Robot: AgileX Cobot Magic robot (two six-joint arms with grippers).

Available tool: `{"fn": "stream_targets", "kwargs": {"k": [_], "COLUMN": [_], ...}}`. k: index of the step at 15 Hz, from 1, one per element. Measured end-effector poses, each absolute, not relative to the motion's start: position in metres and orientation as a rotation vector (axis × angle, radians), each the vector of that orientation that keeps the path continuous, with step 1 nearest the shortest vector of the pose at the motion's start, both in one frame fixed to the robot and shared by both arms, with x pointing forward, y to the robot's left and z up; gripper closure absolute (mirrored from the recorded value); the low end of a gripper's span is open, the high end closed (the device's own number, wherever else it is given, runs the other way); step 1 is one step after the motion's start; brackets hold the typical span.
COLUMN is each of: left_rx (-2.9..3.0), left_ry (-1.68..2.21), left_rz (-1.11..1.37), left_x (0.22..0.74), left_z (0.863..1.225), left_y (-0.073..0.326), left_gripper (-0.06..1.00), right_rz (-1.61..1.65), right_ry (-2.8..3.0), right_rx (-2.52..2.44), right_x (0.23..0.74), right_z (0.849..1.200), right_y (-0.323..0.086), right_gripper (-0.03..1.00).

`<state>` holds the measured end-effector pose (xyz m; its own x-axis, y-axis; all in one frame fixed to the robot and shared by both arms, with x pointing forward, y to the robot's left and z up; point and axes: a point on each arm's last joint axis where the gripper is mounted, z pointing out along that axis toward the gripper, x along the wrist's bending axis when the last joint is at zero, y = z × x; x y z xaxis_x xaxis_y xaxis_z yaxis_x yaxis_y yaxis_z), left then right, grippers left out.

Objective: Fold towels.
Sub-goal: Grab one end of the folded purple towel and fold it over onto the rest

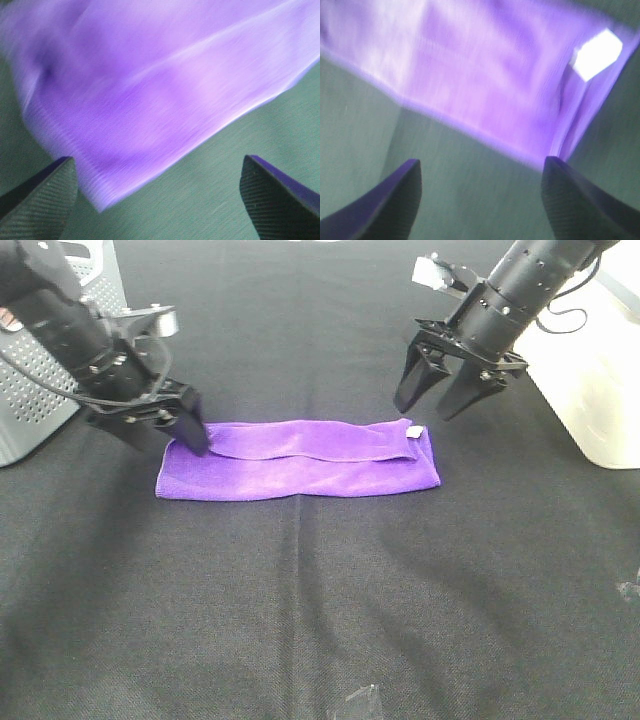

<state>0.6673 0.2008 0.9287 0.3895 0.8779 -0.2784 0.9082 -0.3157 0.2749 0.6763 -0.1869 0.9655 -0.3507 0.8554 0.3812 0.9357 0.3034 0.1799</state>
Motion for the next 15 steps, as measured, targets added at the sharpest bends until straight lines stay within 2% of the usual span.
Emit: {"fn": "stream_targets", "kwargs": {"k": [3,5,8,15], "left_rx": [2.181,2.131,2.088,2.001], "left_ry": [1.638,1.629,1.626,1.681], "left_rz": [-0.122,-0.188,-0.293,-0.341], "left_x": [0.675,0.678,0.683,0.687], "left_z": [0.924,0.910,0.879,0.875], "left_y": [0.236,0.250,0.246,0.245], "left_gripper": [0.12,0.07,0.06,0.06], "right_rz": [-0.464,-0.432,-0.429,-0.427], "right_ry": [-2.305,-2.302,-2.301,-2.303], "right_rx": [-1.712,-1.736,-1.741,-1.741], "right_x": [0.673,0.673,0.673,0.673], "right_z": [0.964,0.963,0.963,0.963], "right_y": [-0.190,-0.192,-0.192,-0.192], "right_gripper": [0.29,0.25,0.24,0.24]}}
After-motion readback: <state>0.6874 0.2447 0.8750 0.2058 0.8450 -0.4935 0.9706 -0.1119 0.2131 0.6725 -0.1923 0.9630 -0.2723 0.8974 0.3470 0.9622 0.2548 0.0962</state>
